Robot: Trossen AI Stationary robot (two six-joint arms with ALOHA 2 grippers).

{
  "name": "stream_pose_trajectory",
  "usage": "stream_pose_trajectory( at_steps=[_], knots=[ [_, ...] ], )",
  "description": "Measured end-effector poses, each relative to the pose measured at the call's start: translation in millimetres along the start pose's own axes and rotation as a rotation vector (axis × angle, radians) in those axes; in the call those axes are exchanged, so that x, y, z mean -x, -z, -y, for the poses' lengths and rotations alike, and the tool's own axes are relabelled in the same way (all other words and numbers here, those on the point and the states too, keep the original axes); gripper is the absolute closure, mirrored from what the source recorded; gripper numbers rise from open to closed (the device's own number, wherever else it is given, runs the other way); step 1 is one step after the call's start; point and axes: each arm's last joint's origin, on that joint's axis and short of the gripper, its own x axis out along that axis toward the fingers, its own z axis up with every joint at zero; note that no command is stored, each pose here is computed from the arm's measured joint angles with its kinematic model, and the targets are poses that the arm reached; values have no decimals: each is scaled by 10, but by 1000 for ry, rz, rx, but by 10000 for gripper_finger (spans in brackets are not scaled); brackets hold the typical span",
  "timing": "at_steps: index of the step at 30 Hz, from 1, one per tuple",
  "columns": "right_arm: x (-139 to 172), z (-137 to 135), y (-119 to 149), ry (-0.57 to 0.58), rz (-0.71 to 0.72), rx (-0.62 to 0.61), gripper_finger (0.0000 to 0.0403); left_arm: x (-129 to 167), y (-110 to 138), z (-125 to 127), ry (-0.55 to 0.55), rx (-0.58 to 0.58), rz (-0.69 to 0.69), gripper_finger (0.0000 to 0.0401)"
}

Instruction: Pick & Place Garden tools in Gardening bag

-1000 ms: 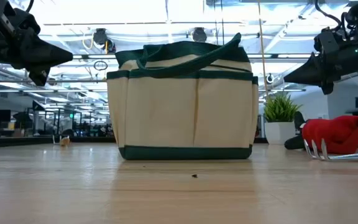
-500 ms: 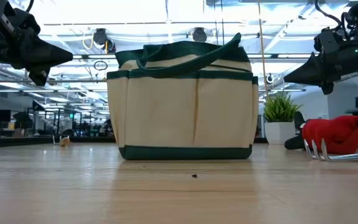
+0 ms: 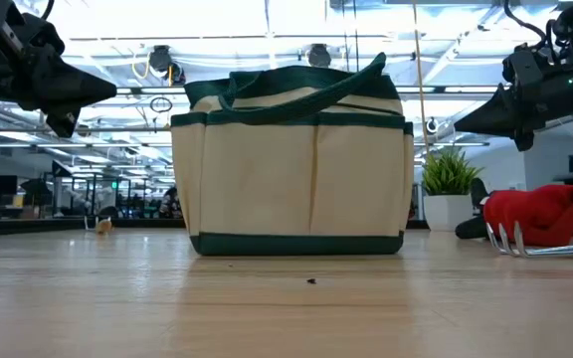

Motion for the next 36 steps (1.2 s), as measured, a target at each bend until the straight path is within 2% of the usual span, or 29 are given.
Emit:
stream_pose_trajectory(
  at_steps=[28, 36],
  knots=[
    [0, 0, -1, 0, 1, 0, 403, 0, -1, 0, -1, 0, 0, 377],
    [0, -2, -7, -1, 8, 69, 403, 0, 0, 0, 0, 0, 0, 377]
  ],
)
